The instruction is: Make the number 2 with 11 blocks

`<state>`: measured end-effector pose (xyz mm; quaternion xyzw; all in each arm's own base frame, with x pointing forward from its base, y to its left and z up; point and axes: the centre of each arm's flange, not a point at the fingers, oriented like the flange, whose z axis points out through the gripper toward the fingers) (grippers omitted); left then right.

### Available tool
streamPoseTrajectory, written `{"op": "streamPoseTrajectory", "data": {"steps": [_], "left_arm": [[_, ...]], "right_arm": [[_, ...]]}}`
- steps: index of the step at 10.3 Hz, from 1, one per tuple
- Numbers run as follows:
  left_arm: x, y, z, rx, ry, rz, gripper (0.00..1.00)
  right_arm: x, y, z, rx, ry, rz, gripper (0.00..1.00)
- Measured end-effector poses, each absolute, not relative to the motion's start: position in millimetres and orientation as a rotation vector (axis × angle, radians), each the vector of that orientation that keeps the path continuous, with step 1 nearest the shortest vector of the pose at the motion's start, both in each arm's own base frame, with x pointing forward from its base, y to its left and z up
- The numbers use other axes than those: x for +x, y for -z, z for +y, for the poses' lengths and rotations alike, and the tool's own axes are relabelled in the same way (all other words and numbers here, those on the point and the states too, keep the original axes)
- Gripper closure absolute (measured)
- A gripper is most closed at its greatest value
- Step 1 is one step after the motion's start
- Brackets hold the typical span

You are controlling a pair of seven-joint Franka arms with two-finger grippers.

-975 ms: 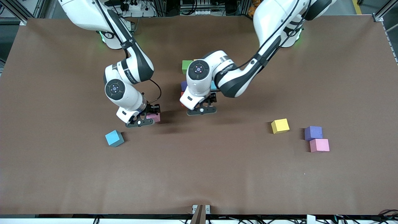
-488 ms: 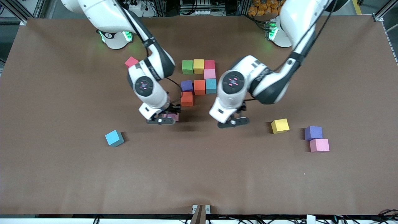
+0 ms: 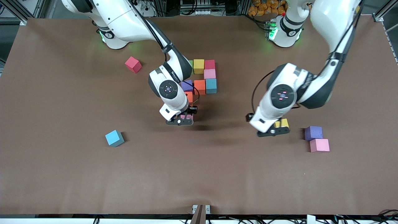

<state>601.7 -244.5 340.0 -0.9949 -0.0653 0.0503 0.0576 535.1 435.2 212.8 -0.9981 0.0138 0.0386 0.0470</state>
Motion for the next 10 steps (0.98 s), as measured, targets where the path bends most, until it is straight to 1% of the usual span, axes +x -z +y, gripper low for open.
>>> {"op": "streamPoseTrajectory", "data": {"steps": [4, 8, 10], "left_arm": [[594.2, -287.7, -173.7, -3.050, -0.120, -0.294, 0.00], [596.9, -274.3, -137.9, -3.047, -0.135, -0.380, 0.00], [598.9, -258.6, -129.5, -3.057, -0.137, -0.388, 0.00]], "right_arm": [[527.7, -210.5, 444.0, -3.063, -0.130, -0.001, 0.46], [521.5, -210.7, 447.6, -3.101, -0.165, -0.051, 0.46], [520.9, -210.6, 447.7, -3.104, -0.170, -0.053, 0.46]]}}
